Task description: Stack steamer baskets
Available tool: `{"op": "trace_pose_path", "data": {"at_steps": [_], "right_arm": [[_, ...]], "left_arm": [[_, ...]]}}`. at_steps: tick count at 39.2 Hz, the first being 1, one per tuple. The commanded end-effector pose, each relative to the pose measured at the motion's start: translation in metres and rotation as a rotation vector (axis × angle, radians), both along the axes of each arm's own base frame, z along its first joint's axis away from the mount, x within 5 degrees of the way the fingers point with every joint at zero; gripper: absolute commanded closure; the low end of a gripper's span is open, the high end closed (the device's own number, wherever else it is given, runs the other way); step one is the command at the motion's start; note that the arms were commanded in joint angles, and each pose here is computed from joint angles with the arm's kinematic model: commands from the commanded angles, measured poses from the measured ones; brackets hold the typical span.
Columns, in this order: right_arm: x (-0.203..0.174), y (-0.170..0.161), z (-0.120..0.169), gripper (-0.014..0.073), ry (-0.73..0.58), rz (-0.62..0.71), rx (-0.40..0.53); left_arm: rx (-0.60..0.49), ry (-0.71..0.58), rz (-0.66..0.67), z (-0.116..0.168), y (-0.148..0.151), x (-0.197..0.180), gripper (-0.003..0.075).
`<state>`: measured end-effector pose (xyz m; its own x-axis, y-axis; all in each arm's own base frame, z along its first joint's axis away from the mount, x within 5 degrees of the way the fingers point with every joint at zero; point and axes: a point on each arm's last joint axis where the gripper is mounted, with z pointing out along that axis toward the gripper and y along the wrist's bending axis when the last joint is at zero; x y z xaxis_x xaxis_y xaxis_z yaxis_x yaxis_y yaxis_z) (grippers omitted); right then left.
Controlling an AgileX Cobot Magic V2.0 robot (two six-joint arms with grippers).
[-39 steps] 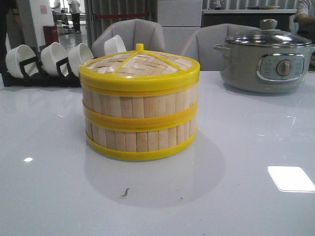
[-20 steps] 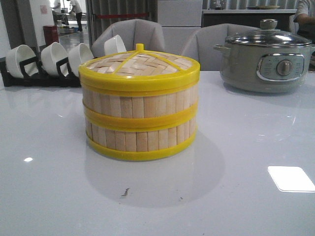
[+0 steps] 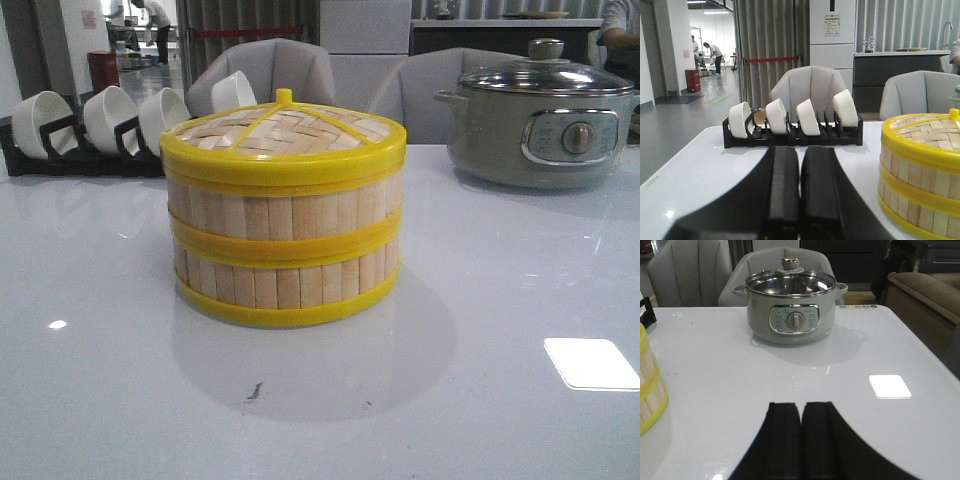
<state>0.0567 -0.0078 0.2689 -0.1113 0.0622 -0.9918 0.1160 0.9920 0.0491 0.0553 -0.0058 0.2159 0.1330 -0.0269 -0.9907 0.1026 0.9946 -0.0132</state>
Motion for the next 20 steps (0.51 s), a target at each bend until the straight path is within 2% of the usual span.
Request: {"op": "trace_pose_path", "data": {"at_steps": [1, 20], "right_arm": [[-0.0002, 0.0007, 0.0173, 0.0544, -0.106, 0.007, -0.025], [-0.0021, 0.0002, 0.0185, 0.0544, -0.121, 0.001, -0.051]], "left_arm": [[-0.007, -0.102, -0.008, 0.0082, -0.0005, -0.0027, 0.0636], [-0.007, -0.102, -0.008, 0.0082, -0.0005, -0.0027, 0.0636]]}}
